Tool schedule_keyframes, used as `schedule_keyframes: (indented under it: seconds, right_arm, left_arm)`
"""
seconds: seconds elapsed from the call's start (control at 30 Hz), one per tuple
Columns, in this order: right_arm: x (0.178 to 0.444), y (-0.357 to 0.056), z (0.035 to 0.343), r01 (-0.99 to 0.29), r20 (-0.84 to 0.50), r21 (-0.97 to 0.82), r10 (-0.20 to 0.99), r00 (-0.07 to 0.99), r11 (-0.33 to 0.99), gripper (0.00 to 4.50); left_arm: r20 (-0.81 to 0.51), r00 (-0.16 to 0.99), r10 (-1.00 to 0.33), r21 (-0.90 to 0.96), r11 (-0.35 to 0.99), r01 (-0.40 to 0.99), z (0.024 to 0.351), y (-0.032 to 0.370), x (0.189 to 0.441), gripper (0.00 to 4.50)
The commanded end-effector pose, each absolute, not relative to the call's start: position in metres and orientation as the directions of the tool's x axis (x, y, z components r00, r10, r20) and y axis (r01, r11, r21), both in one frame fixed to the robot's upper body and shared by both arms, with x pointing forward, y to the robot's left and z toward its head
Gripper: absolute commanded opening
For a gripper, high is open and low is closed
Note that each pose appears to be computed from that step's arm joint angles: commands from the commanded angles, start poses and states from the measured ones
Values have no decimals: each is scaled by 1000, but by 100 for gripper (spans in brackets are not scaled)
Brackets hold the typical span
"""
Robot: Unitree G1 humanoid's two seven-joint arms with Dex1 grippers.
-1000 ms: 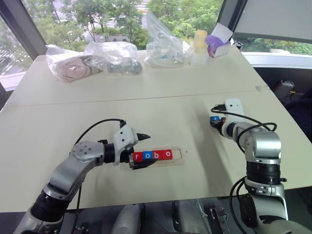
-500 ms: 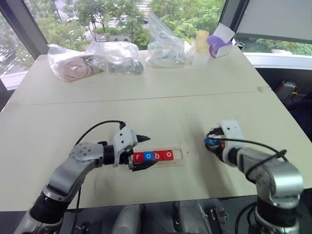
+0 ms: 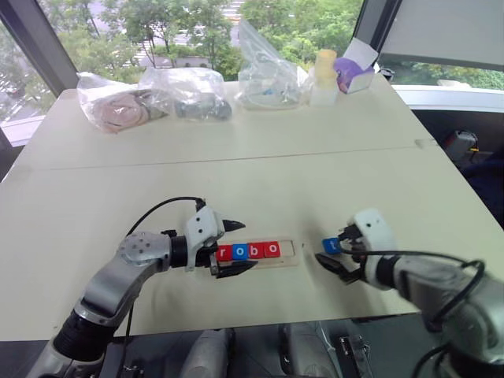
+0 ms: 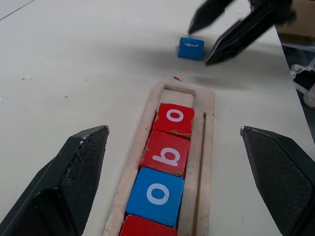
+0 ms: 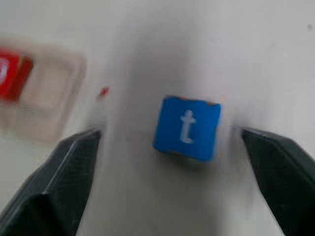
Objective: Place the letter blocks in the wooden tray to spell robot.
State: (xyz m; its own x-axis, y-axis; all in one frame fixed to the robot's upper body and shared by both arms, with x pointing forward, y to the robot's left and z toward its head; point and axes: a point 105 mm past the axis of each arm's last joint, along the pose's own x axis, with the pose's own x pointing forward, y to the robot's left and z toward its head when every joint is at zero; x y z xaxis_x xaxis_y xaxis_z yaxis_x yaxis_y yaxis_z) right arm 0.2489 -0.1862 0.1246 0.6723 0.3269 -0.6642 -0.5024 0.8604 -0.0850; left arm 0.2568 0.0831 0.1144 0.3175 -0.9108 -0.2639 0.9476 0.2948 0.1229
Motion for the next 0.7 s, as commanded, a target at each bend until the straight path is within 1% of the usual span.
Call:
schedule_keyframes:
  seconds: [0.03, 0.1, 0.17, 0.3, 0.47, 0.57, 0.7]
  right_arm:
    - [254, -186, 145, -664, -658, -114, 445, 608, 739, 444]
    - [260, -191, 151, -774, -639, -173, 529, 559, 609, 444]
    - [264, -201, 146, -853, -653, -237, 573, 495, 466, 444]
    - [271, -209, 131, -930, -674, -203, 645, 360, 306, 444]
    - [284, -208, 119, -954, -680, -219, 670, 300, 204, 444]
    - [290, -206, 114, -955, -668, -221, 683, 295, 197, 444]
    - [290, -206, 107, -961, -674, -215, 685, 277, 177, 444]
  left_arm:
    - [-249, 321, -914, 151, 290, 945, 120, 83, 257, 450]
    - [-247, 321, -914, 153, 290, 945, 120, 83, 258, 450]
    - [-245, 320, -915, 152, 290, 945, 121, 82, 258, 450]
    - [-246, 322, -914, 152, 291, 944, 123, 84, 259, 450]
    - [-252, 330, -910, 159, 298, 941, 124, 87, 259, 450]
    - [-253, 333, -908, 160, 300, 940, 125, 88, 258, 450]
    - [-254, 333, -908, 158, 301, 940, 126, 89, 257, 450]
